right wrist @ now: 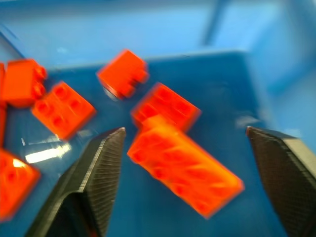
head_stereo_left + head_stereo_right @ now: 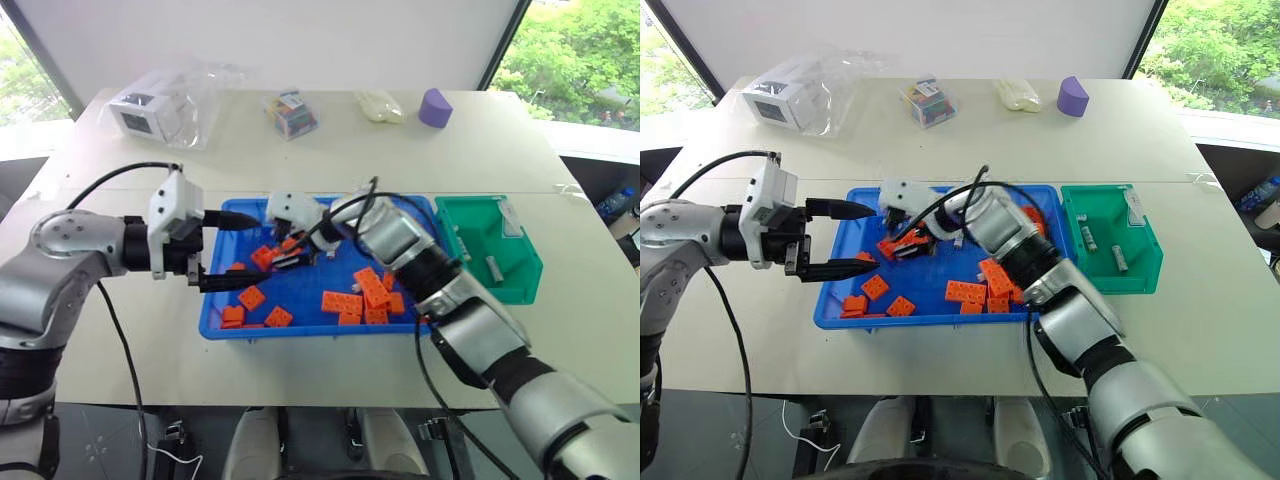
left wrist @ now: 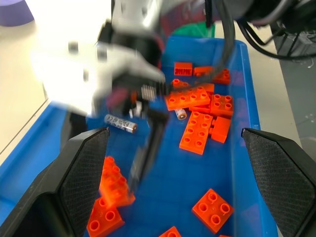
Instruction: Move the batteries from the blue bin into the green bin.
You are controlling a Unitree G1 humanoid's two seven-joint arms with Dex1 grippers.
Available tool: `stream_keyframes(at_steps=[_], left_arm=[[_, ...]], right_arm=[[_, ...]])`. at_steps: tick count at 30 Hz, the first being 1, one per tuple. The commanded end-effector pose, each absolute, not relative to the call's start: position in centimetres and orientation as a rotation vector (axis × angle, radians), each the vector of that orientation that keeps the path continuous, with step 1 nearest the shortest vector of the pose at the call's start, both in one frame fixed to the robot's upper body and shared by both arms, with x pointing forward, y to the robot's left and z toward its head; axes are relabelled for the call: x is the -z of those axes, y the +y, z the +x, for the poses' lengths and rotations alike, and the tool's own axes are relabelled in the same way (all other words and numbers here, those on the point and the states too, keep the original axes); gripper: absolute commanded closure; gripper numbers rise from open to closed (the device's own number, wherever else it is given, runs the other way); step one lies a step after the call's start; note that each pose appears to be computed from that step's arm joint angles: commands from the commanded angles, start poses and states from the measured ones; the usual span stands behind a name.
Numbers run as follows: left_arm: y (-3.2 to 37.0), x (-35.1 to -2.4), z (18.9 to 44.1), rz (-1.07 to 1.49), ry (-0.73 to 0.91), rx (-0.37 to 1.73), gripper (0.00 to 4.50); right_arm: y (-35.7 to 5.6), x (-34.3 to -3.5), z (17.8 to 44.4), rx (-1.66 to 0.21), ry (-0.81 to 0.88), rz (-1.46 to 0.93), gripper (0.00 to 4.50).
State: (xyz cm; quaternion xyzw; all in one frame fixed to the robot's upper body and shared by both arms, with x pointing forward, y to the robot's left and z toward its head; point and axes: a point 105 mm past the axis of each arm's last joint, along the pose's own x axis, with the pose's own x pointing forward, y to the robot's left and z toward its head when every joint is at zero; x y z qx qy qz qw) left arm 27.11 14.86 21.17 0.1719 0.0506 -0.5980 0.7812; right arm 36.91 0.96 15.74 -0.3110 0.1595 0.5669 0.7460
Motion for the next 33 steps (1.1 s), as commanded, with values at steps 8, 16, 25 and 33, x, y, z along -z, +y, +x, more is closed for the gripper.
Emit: stream_keyframes(at_steps=[8, 16, 25, 33], left_arm=[[14.1, -21.5, 27.4, 0.391, 0.064, 1.316, 0.00], [14.1, -21.7, 27.4, 0.397, 0.056, 1.314, 0.00], [14.4, -22.0, 27.4, 0.403, 0.055, 1.300, 0.00], [14.2, -22.1, 27.5, 0.407, 0.051, 1.301, 0.00]], right_arm=[[-5.7, -14.8, 37.7, -1.092, 0.392, -0.676, 0.41], [-6.7, -14.1, 39.6, -1.030, 0.401, -0.621, 0.41], [-6.1, -12.9, 39.6, -1.064, 0.417, -0.604, 0.41], [-5.6, -12.2, 39.8, -1.078, 0.425, -0.589, 0.41]])
